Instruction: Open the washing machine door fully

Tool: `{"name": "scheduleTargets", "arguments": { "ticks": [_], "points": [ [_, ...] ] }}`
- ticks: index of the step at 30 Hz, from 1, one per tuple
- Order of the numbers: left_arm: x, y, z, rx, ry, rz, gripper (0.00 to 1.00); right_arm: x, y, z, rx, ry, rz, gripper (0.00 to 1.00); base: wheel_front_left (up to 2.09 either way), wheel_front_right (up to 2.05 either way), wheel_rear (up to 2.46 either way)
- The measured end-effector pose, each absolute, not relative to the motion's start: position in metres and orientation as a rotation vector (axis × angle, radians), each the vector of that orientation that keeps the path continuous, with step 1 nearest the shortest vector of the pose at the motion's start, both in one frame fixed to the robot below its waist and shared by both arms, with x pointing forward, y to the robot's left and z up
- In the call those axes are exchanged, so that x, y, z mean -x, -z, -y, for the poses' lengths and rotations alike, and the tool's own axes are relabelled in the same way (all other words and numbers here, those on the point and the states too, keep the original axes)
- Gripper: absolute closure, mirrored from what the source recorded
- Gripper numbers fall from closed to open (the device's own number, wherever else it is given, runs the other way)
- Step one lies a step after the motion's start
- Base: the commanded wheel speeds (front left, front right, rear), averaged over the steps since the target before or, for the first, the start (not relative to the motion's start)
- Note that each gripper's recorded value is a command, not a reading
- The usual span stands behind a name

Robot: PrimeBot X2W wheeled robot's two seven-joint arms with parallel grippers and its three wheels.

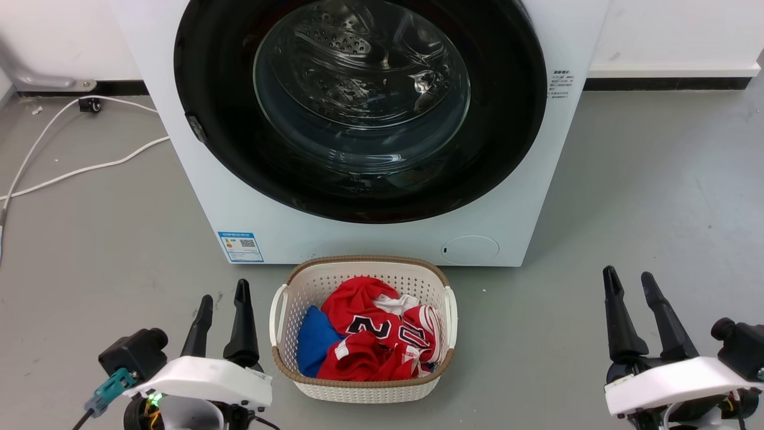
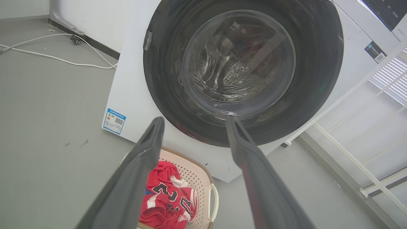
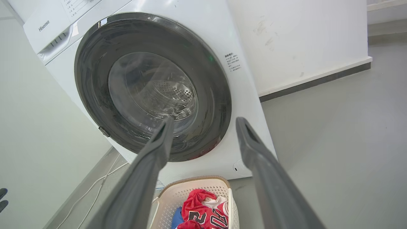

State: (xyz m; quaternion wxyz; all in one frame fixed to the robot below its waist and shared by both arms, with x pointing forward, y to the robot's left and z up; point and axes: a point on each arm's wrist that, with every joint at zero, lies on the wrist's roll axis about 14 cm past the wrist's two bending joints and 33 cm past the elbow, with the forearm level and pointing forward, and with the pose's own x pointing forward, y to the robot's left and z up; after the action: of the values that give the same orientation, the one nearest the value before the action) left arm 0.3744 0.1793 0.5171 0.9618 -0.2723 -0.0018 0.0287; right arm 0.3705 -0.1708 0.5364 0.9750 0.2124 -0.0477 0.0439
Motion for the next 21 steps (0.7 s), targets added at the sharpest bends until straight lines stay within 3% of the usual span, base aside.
{"name": "scheduleTargets", "arguments": {
  "ticks": [21],
  "points": [
    [-0.369, -0.531, -0.165, 0.322, -0.010, 0.075, 0.00, -0.364, -0.547, 0.171, -0.263, -0.093, 0.159, 0.00, 0.00, 0.00, 0.00]
  ]
}}
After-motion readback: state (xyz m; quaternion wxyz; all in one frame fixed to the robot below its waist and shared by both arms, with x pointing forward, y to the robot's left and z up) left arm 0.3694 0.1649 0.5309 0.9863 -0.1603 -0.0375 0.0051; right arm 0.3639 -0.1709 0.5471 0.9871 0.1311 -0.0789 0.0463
